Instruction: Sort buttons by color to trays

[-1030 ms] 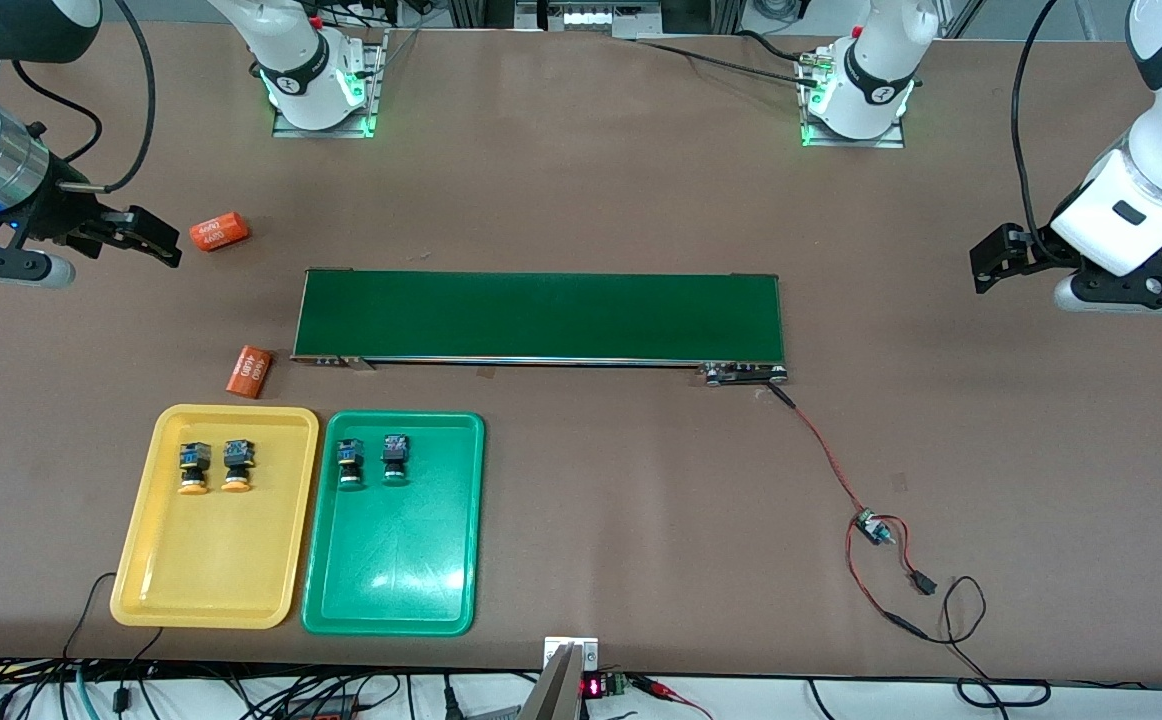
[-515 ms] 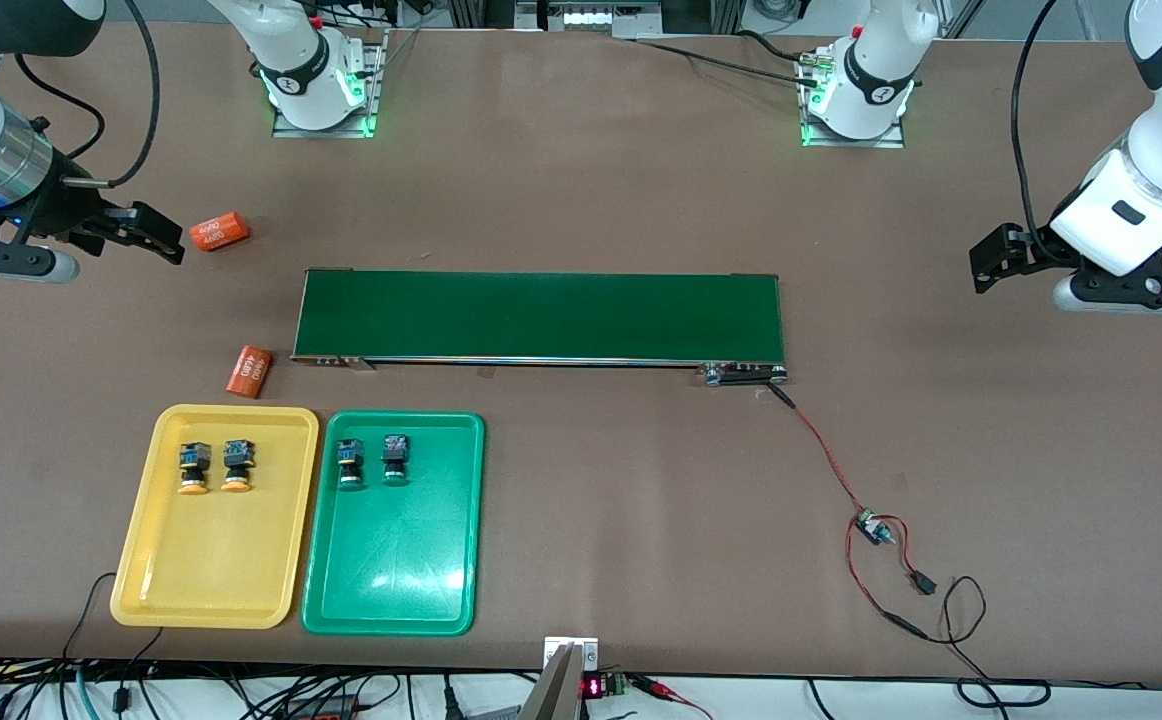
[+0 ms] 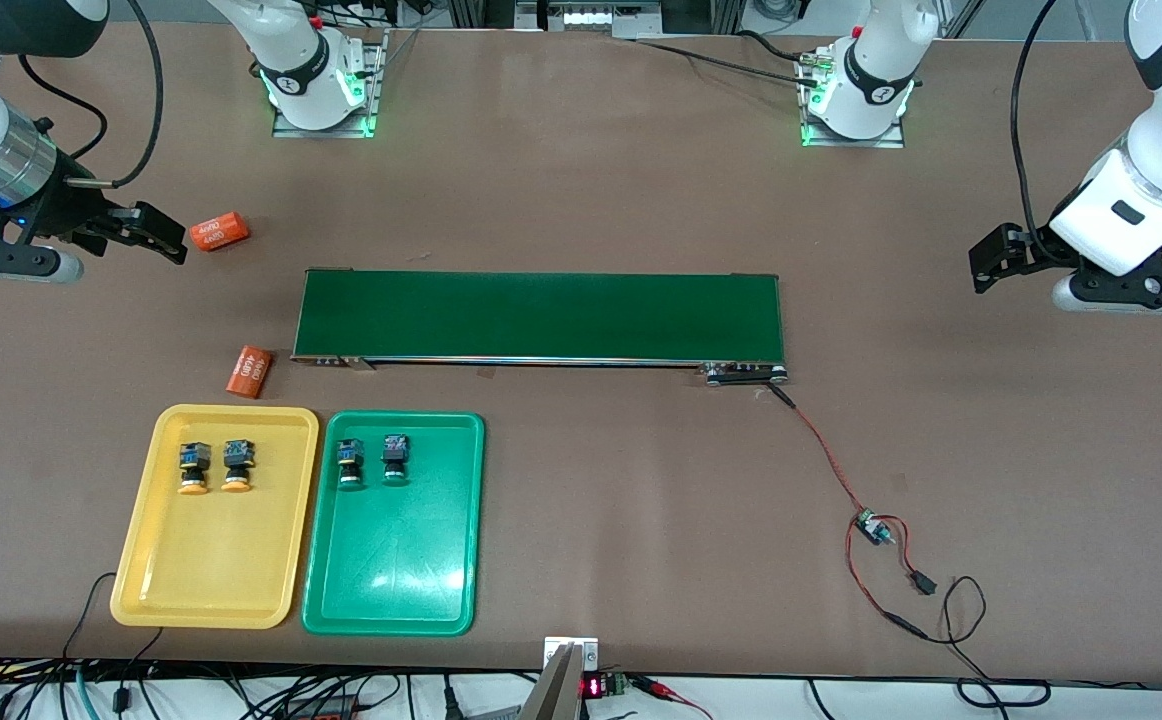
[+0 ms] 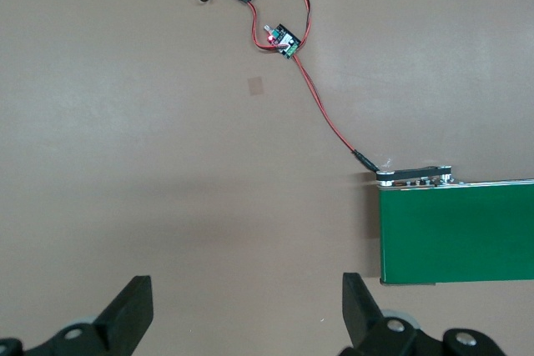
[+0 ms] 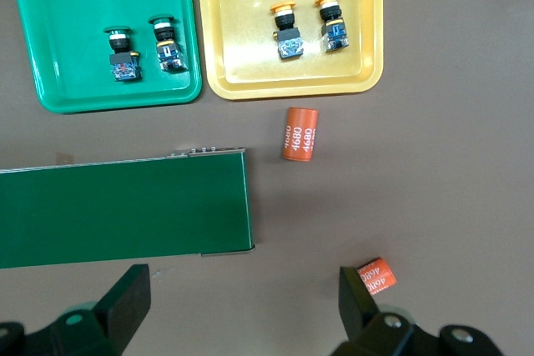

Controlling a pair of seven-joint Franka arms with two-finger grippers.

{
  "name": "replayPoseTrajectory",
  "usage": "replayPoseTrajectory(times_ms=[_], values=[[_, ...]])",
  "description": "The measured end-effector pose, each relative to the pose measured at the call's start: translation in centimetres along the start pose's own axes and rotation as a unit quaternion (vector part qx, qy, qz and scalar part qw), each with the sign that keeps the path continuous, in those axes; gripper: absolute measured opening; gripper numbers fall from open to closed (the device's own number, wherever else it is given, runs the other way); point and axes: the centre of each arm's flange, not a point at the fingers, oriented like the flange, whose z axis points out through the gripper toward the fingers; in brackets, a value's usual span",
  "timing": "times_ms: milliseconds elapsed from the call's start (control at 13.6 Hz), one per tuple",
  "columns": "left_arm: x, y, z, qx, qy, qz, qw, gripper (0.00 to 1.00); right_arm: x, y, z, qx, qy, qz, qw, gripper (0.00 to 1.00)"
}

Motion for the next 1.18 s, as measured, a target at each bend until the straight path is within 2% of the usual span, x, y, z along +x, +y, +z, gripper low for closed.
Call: replayPoseTrajectory(times_ms=[809,1177], values=[[0.0,0.0,0.0,0.000,0.000,0.000,1.000,1.00,0.4,1.6,0.0,0.002,0.000,0.012,1.000,1.00],[0.0,0.1,0.0,0.000,0.000,0.001,1.000,1.00,0.2,1.6,0.3,0.001,-0.011,0.011,1.000,1.00]])
